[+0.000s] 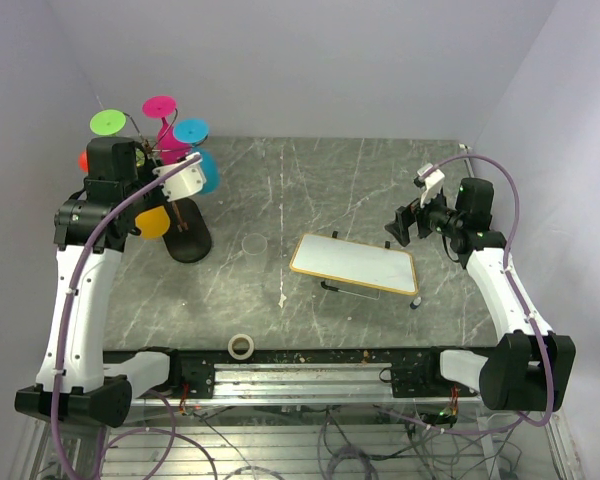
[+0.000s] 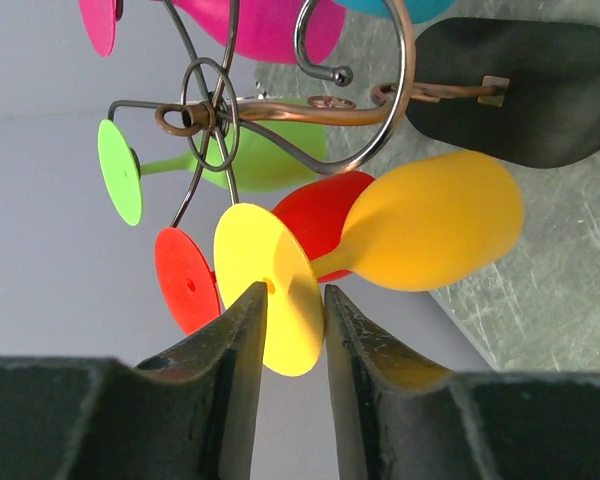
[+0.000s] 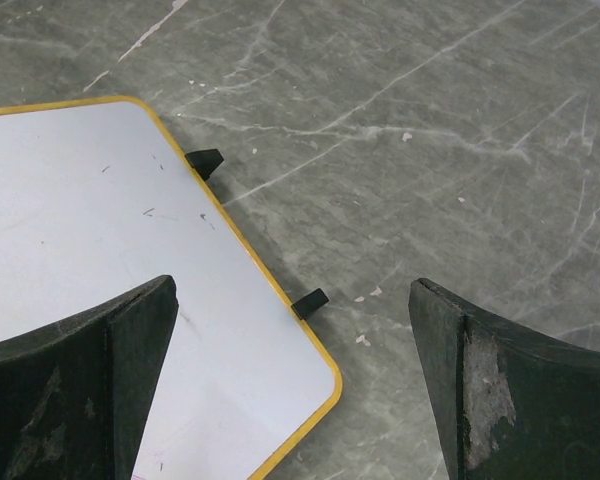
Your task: Place the wine glass upside down on the wine glass rack
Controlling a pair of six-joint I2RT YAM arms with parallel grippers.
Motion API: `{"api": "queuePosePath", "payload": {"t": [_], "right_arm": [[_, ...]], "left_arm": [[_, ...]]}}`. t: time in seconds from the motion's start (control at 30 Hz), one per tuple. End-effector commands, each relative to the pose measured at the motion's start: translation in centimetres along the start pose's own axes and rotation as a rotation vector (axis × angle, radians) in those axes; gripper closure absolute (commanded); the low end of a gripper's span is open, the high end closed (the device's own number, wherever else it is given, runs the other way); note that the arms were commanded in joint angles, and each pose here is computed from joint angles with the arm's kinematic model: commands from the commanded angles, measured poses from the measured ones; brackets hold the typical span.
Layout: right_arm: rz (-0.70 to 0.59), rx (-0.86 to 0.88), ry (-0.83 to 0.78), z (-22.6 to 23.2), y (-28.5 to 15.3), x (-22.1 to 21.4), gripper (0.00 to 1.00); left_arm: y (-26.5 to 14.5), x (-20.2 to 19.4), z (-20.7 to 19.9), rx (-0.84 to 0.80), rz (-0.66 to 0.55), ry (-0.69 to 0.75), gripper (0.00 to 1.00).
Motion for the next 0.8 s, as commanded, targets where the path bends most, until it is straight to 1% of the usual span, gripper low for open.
{"api": "queuePosePath", "payload": {"t": [0.0,0.2,0.3,0.37,0.47,0.5,0.63,0.67,0.77], "right_arm": [[-0.024,-0.023,-0.029,-0.3,-0.5,0.2,0.00],[-0.028,-0.023,-0.028,-0.3,-0.5,0.2,0.00],[-0.037,-0.019,-0.026,-0.3,-0.6,0.3,0.00],[-0.039,-0.020,-0.020,-0.4,-0.6,0.3,0.00],[-0.047,-0.021,-0.009,-0.5,-0.6,0.4,0.00],[-0.052,-0.022,-0.005,-0.5,-0.7,0.4,0.00],[-0.061,-0.025,0.009,-0.8,-0.9,0.3,0.00],[-0.066,-0.023,0.010,-0.8,-1.0,0.4,0.00],[-0.082,0.032,0.011,-0.9,-1.1,1.6,0.00]], "left_arm": [[-1.2,0.6,-0.2,-0.022,-0.068,-0.023,0.59],[-2.2,1.0,-0.3,-0.038,-0.113,-0.034,0.51],[-2.4,1.4,-0.4,-0.043,-0.150,-0.062,0.44],[-2.7,1.7,-0.4,-0.046,-0.172,-0.088,0.35],[-2.9,2.3,-0.1,-0.023,-0.214,-0.170,0.23],[-3.2,2.6,0.1,-0.014,-0.239,-0.204,0.20],[-4.5,4.2,-0.1,-0.062,-0.350,-0.301,0.02],[-4.7,4.6,0.0,-0.071,-0.375,-0.330,0.00],[-5.3,5.3,0.3,-0.071,-0.415,-0.416,0.01]]}}
Point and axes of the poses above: each gripper's point midway between its finger pads, its own y axis out along the fingers, its own z axis along the line the jaws close on, x = y × z, the point moved 7 cm from there along -y, back along the fingers, and after that the axes turned 14 degrees about -y, right-handed, at the moved point
